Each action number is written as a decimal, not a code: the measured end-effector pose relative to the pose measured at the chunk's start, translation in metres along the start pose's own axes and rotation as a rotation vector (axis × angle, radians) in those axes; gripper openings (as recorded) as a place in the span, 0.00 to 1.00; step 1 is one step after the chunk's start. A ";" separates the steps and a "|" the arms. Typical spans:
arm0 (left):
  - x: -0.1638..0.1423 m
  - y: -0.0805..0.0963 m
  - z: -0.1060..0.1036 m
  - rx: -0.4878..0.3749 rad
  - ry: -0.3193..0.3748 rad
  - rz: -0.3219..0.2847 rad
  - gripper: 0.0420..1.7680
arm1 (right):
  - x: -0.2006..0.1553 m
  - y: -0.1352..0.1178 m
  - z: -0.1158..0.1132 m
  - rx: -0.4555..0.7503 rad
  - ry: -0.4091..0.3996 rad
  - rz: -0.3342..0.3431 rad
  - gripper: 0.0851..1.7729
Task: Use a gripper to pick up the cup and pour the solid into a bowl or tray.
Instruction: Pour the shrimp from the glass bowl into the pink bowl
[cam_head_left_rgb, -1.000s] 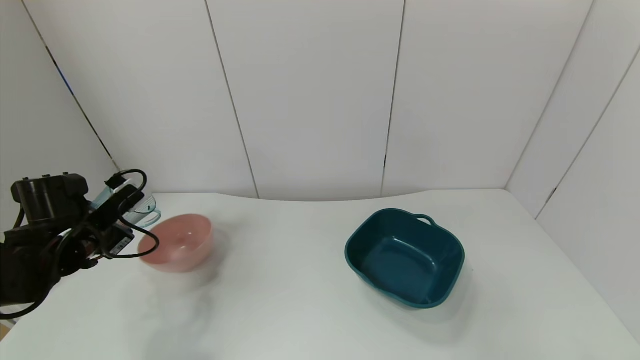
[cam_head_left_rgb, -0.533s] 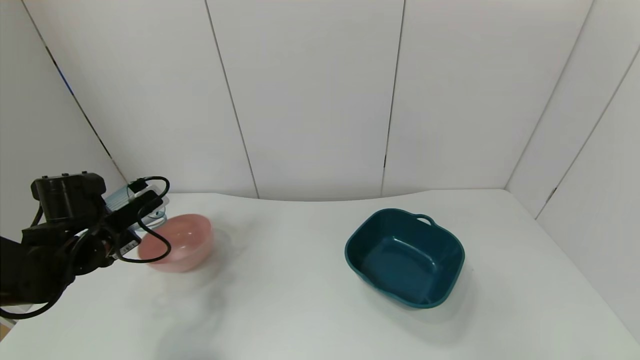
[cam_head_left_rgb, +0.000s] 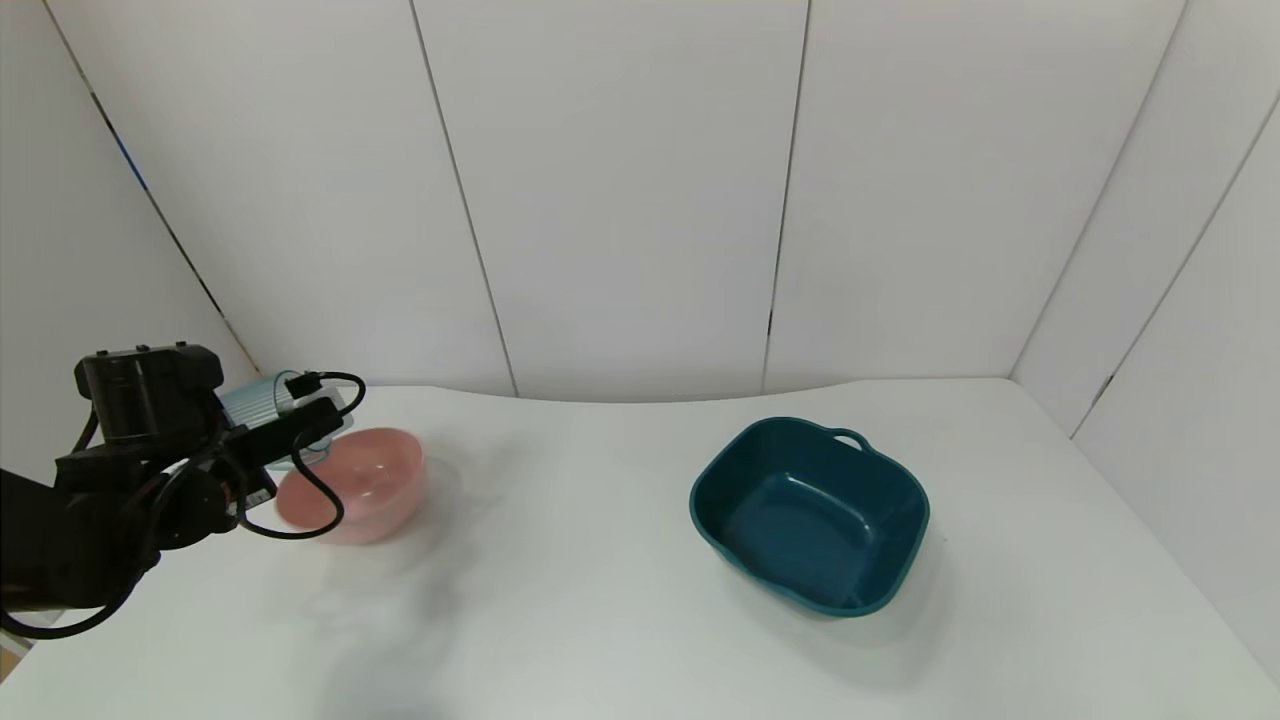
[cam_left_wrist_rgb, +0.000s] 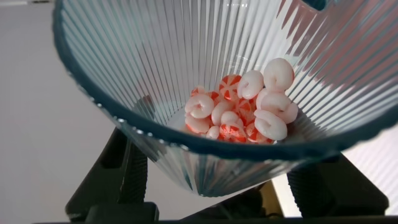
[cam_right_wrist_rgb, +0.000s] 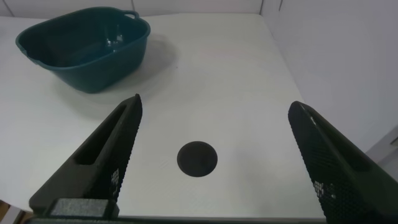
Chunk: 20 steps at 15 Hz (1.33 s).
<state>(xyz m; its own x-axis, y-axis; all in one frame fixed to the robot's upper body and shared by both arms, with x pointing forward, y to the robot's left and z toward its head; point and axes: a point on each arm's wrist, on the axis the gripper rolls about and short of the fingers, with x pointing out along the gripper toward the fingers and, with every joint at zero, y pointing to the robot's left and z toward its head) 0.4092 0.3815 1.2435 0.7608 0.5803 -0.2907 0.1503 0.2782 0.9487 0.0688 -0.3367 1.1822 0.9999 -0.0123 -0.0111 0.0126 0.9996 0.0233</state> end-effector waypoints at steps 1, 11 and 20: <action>0.000 0.000 0.000 0.022 0.011 0.004 0.70 | 0.000 0.000 0.000 0.000 0.000 0.000 0.96; 0.002 -0.001 0.000 0.206 0.043 0.007 0.70 | 0.000 0.000 0.000 0.000 0.000 0.000 0.96; -0.006 -0.002 0.012 0.331 0.101 0.028 0.70 | 0.000 0.000 0.000 0.000 0.000 0.000 0.96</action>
<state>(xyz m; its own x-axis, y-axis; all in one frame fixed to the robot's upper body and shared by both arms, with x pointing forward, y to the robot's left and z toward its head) 0.4124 0.3682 1.2448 0.7038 0.6617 -0.2586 0.3391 0.0070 0.9407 0.0688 -0.3367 1.1822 0.9999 -0.0119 -0.0111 0.0122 0.9996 0.0237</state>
